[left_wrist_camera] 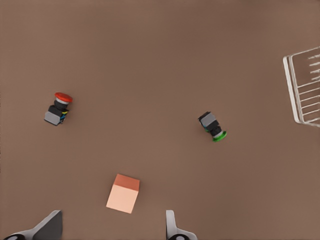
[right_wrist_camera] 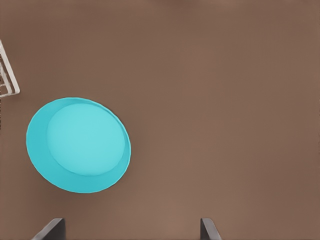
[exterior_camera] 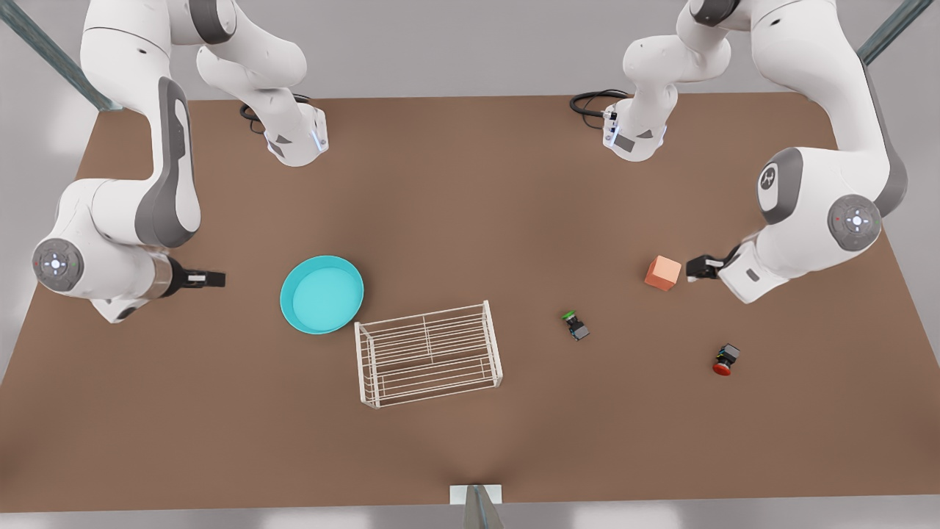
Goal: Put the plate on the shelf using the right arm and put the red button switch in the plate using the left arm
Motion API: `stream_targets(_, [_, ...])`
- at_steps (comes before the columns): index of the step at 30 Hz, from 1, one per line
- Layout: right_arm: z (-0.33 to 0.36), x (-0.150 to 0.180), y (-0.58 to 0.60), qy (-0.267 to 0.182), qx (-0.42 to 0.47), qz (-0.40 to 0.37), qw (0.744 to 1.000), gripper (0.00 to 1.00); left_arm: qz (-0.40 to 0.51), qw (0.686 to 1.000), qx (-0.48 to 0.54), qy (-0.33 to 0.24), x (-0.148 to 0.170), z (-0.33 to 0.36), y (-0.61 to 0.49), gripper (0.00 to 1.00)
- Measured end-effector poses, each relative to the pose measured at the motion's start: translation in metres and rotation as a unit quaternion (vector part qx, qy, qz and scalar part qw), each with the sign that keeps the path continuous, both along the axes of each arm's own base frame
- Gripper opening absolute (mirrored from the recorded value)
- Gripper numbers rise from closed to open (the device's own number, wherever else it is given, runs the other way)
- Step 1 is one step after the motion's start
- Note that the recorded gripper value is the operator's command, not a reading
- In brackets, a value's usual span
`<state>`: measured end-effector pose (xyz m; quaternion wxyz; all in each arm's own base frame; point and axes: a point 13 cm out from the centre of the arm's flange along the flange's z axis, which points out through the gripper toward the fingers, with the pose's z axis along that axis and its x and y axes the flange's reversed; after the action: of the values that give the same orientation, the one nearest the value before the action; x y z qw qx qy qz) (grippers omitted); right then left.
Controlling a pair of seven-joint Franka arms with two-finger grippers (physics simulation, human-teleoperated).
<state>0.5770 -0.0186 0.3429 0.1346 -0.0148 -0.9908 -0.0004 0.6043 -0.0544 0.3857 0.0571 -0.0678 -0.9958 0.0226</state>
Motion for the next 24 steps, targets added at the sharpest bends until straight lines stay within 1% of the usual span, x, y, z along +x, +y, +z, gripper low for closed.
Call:
stream_targets(2, [-0.003, 0.008, 0.0, -0.013, 0.0, 0.001, 1.0, 1.0, -0.003, 1.0, -0.002, -0.021, 0.011, 0.002, -0.001, 1.0])
stream_targets(3, [-0.016, 0.008, 0.0, -0.007, 0.001, 0.0, 1.0, 1.0, -0.007, 1.0, 0.0, -0.029, 0.015, 0.003, -0.001, 1.0])
stream_targets(4, [-0.041, 0.004, 0.004, 0.009, 0.008, -0.002, 1.0, 1.0, -0.017, 0.999, 0.004, -0.036, 0.018, 0.003, 0.0, 1.0])
stream_targets(6, [-0.108, -0.026, 0.027, 0.053, 0.03, 0.0, 0.998, 1.0, -0.043, 0.998, 0.02, -0.041, 0.027, -0.007, 0.013, 1.0])
stream_targets(8, [-0.158, -0.053, 0.06, 0.079, 0.059, 0.001, 0.995, 1.0, -0.056, 0.997, 0.025, -0.043, 0.035, -0.017, 0.035, 1.0])
stream_targets(9, [-0.174, -0.058, 0.069, 0.082, 0.07, -0.004, 0.994, 1.0, -0.062, 0.997, 0.026, -0.047, 0.039, -0.02, 0.045, 1.0])
stream_targets(12, [-0.192, -0.058, 0.089, 0.071, 0.087, -0.005, 0.994, 1.0, -0.098, 0.993, 0.035, -0.063, 0.051, -0.027, 0.049, 1.0])
stream_targets(14, [-0.202, -0.056, 0.088, 0.067, 0.084, 0.001, 0.994, 1.0, -0.129, 0.989, 0.04, -0.059, 0.057, -0.047, 0.041, 1.0])
stream_targets(16, [-0.228, -0.059, 0.06, 0.08, 0.083, -0.015, 0.993, 1.0, -0.155, 0.986, 0.043, -0.051, 0.063, -0.07, 0.036, 1.0])
stream_targets(18, [-0.238, -0.059, 0.047, 0.079, 0.09, -0.023, 0.993, 1.0, -0.174, 0.982, 0.047, -0.048, 0.068, -0.088, 0.036, 1.0])
stream_targets(22, [-0.277, -0.069, 0.043, 0.103, 0.099, -0.016, 0.99, 1.0, -0.18, 0.982, 0.052, -0.037, 0.074, -0.121, 0.074, 1.0])
stream_targets(24, [-0.288, -0.072, 0.045, 0.107, 0.102, -0.009, 0.989, 0.92, -0.183, 0.982, 0.049, -0.024, 0.071, -0.144, 0.087, 1.0])
